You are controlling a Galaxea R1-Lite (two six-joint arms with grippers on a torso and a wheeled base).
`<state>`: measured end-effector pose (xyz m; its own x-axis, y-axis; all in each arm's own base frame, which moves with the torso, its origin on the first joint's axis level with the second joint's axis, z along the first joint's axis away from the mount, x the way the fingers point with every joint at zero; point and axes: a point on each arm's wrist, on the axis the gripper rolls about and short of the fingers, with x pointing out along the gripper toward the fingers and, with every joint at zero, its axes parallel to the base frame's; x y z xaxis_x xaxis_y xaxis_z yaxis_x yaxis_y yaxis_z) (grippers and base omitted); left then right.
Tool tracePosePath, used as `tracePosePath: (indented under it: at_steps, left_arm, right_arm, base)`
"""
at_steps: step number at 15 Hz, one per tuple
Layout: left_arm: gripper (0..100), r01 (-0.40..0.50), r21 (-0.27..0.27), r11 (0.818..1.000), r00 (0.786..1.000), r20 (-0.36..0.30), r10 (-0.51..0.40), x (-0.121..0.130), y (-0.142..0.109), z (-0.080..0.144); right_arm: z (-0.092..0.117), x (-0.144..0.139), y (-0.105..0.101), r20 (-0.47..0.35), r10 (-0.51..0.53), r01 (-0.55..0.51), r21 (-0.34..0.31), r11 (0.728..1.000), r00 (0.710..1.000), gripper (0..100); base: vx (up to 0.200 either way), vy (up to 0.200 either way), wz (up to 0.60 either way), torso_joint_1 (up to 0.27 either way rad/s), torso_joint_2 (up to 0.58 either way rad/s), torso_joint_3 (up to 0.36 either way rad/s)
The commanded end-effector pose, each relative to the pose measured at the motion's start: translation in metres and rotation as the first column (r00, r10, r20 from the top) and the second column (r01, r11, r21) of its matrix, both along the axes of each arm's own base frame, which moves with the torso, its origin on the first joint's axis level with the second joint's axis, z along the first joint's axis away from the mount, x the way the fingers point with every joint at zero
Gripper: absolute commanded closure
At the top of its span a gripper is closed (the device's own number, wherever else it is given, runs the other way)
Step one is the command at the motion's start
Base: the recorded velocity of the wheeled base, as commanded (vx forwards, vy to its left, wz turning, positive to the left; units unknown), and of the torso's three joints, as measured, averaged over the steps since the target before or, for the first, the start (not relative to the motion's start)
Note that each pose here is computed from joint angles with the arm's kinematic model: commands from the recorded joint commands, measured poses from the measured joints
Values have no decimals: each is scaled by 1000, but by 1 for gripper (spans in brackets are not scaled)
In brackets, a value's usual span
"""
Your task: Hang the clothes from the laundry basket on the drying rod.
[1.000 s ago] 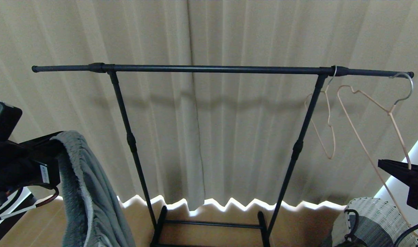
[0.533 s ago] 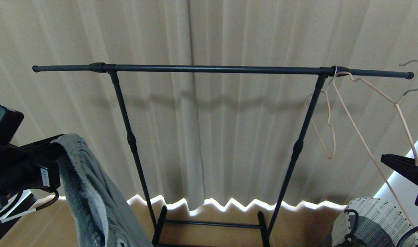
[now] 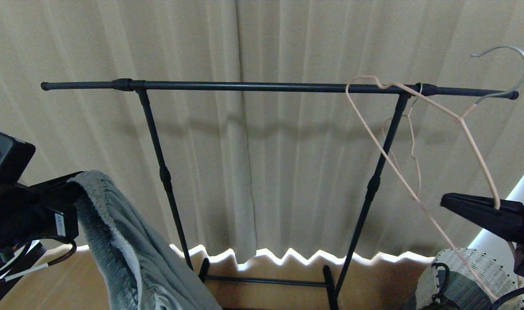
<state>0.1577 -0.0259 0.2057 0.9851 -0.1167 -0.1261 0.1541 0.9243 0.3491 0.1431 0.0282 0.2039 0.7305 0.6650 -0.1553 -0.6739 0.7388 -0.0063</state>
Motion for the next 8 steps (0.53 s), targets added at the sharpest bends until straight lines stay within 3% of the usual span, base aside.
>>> tracePosePath:
  at_steps: [1,5,8]
  left_arm:
    - [100,0,2,1000,1000,-14,0,3,-1,-2]
    - [100,2,8,1000,999,-46,-1,21,-4,-4]
    - [100,0,7,1000,999,-49,1,33,-6,0]
  right_arm:
    - [-3,12,30,-59,171,-171,-3,985,984,100]
    - [-9,11,69,-176,369,-379,-28,925,913,100]
    - [-16,1,83,-284,448,-483,-68,873,848,100]
  base:
    - [0,0,0,0,0,0]
    - [0,0,0,0,0,0]
    - [0,0,0,0,0,0]
